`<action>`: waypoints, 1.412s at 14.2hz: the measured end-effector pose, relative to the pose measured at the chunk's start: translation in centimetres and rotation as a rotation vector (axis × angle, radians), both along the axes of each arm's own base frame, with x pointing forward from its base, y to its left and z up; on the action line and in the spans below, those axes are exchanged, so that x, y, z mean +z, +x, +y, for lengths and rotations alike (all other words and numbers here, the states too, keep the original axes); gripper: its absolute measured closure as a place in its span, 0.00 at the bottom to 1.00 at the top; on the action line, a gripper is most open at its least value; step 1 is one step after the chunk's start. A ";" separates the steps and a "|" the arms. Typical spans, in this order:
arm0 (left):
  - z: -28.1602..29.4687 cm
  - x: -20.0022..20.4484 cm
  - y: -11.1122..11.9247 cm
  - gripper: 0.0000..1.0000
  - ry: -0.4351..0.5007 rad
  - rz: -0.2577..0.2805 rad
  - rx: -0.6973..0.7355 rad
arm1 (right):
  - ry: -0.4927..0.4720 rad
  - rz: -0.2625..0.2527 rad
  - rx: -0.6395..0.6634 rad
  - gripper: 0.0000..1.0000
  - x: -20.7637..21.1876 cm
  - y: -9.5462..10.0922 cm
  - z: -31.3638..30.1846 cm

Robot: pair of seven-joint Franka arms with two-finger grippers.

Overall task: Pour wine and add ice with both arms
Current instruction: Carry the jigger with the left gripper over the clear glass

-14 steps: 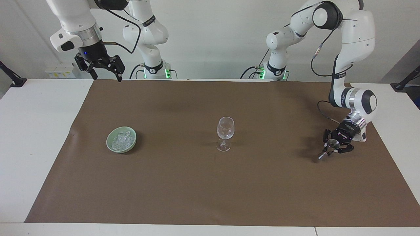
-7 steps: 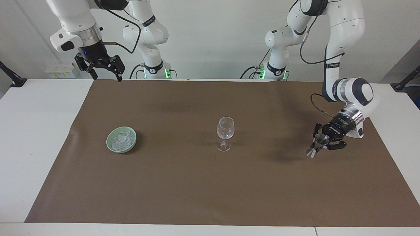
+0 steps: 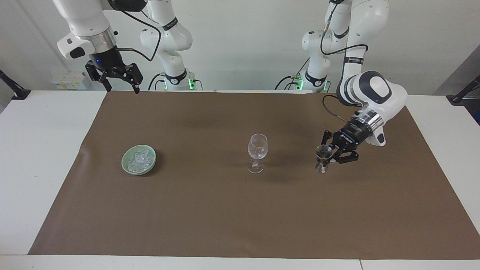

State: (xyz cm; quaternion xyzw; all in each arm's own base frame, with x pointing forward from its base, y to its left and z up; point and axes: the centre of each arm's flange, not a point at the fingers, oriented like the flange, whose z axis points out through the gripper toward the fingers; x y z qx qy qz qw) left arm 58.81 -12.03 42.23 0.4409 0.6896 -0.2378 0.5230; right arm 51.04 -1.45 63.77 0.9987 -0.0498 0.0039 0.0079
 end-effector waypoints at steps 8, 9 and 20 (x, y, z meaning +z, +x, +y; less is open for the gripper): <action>-10.9 0.1 -5.0 0.78 0.270 -0.113 -0.019 | 0.000 0.000 0.000 0.00 0.0 0.0 0.0; -11.6 -0.2 -5.7 0.78 0.304 -0.132 -0.030 | 0.000 0.000 0.000 0.00 0.0 0.0 0.0; -12.6 -0.5 -7.7 0.78 0.546 -0.362 -0.138 | 0.000 0.000 0.000 0.00 0.0 0.0 0.0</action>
